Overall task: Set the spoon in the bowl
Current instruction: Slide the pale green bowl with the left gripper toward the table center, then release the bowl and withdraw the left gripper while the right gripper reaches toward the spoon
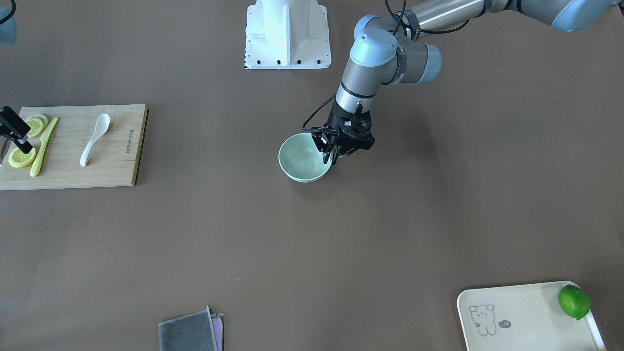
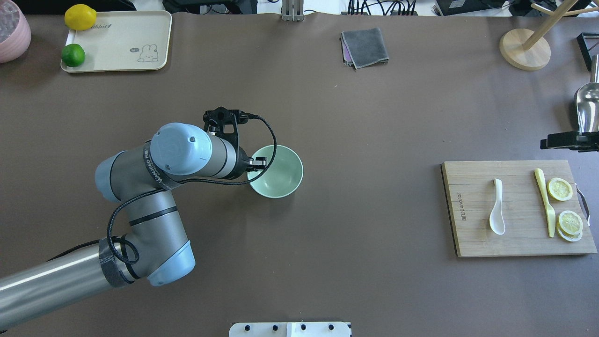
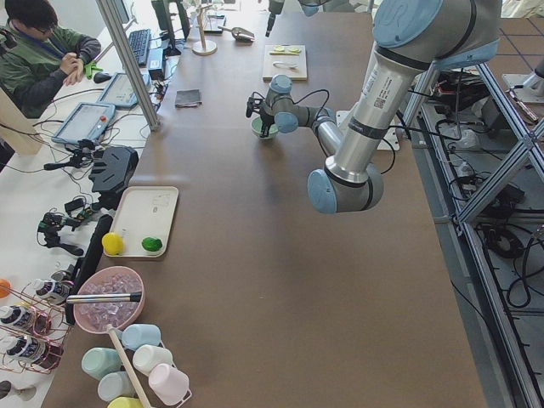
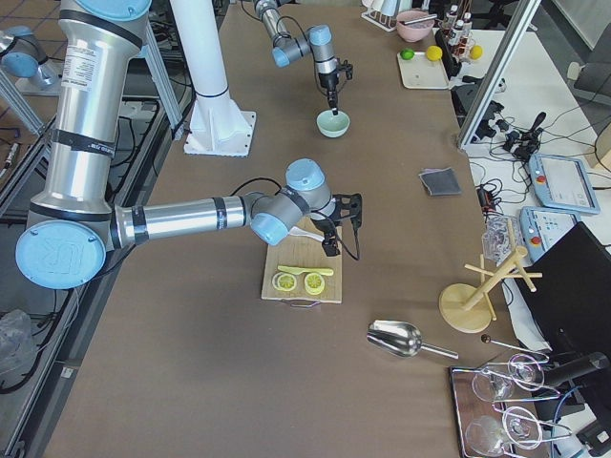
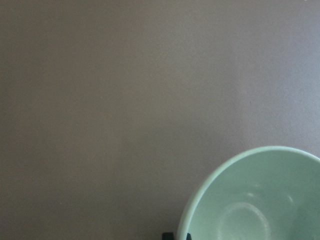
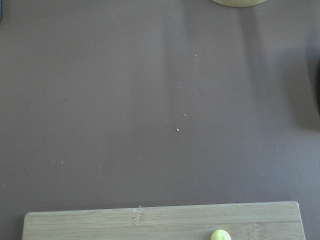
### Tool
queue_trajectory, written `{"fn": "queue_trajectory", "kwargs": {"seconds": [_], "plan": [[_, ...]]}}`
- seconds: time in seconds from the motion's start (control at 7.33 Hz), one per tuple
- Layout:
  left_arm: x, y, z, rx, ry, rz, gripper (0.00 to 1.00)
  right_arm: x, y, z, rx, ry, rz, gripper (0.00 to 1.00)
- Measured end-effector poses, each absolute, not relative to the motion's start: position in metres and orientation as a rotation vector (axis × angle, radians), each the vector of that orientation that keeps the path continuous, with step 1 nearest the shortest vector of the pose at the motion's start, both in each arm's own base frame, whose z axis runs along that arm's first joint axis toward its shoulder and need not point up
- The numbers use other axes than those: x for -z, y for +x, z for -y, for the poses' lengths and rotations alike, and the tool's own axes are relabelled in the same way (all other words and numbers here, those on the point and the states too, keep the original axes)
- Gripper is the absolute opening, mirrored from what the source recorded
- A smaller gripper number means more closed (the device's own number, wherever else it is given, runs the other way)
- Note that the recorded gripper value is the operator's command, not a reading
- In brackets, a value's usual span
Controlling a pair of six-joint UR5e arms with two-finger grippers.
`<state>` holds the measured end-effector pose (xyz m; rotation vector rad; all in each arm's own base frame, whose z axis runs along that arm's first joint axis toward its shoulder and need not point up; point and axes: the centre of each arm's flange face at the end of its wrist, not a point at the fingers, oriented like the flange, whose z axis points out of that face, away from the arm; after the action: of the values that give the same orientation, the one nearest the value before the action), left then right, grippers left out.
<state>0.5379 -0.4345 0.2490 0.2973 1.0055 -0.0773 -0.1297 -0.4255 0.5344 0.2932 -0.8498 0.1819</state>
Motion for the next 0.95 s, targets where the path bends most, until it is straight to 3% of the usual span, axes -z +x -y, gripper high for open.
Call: {"fn": "queue_trajectory", "kwargs": {"seconds": [0.41,0.95], "plan": [[-0.258,0.474,0.462,0.066,0.308,-1.000,0.99,-0.535,-0.132,0.425,-0.180,0.295,0.845,1.00],[-0.389,0.252,0.511,-0.202,0.347,-0.870,0.99,-0.549,-0.162,0.408,-0.222,0.252,0.801,0.97]]}}
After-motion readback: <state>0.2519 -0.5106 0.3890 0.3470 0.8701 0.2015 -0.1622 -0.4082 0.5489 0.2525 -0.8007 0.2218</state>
